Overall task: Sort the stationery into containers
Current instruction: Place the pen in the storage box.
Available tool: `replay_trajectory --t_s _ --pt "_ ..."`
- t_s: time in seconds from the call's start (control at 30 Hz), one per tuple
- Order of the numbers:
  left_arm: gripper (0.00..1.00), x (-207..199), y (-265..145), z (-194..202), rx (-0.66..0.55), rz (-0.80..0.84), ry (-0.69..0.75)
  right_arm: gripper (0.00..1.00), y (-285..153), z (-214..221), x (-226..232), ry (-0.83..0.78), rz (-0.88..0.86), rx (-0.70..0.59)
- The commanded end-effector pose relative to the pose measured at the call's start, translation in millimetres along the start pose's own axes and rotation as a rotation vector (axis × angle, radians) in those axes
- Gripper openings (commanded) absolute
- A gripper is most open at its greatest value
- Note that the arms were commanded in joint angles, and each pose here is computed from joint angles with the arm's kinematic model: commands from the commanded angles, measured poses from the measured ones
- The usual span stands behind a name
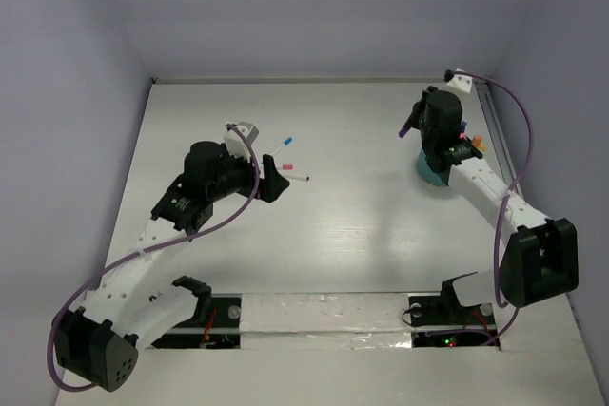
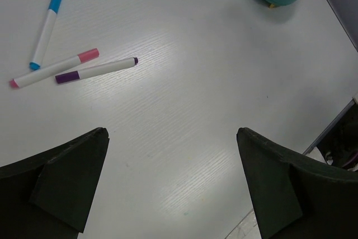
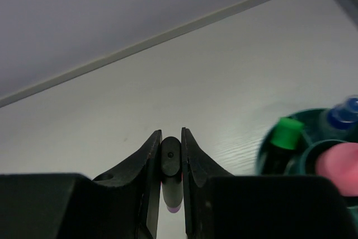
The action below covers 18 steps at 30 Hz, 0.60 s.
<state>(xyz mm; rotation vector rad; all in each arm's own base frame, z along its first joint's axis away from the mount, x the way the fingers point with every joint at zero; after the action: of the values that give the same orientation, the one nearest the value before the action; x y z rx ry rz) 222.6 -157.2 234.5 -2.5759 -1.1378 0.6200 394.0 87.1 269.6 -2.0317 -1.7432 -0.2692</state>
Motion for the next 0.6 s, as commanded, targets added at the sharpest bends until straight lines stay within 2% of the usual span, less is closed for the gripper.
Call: replay_trajectory --t_s 0.0,0.13,0.33,0.57 --pt "0.99 -3 -6 -7 -0.04 -0.001 0.019 0.0 8 -22 -44 -0.129 0.238 -0.083" --pt "0.99 -4 -8 -7 -0.045 0.002 0.02 0.0 25 -34 -77 -0.173 0.358 -0.094" --pt "0.99 -5 -11 -8 -0.056 0.004 0.024 0.0 33 -40 -91 -0.256 0.434 -0.104" --pt "0.99 -5 -11 -7 -0.051 0.004 0.02 0.0 49 -20 -93 -0.267 0.417 -0.055"
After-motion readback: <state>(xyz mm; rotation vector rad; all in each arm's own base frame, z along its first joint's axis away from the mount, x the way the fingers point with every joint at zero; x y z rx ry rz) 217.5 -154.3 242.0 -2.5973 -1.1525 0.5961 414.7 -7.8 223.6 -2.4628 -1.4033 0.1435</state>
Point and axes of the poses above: each gripper's point midway between its finger pads, its own y axis out along the fingers, its own x axis along the line the jaws close on, z = x × y, the point moved 5 cm from there along -y, back along the fingers, and after that the axes turned 6 degrees about y, right-handed, at the moved point
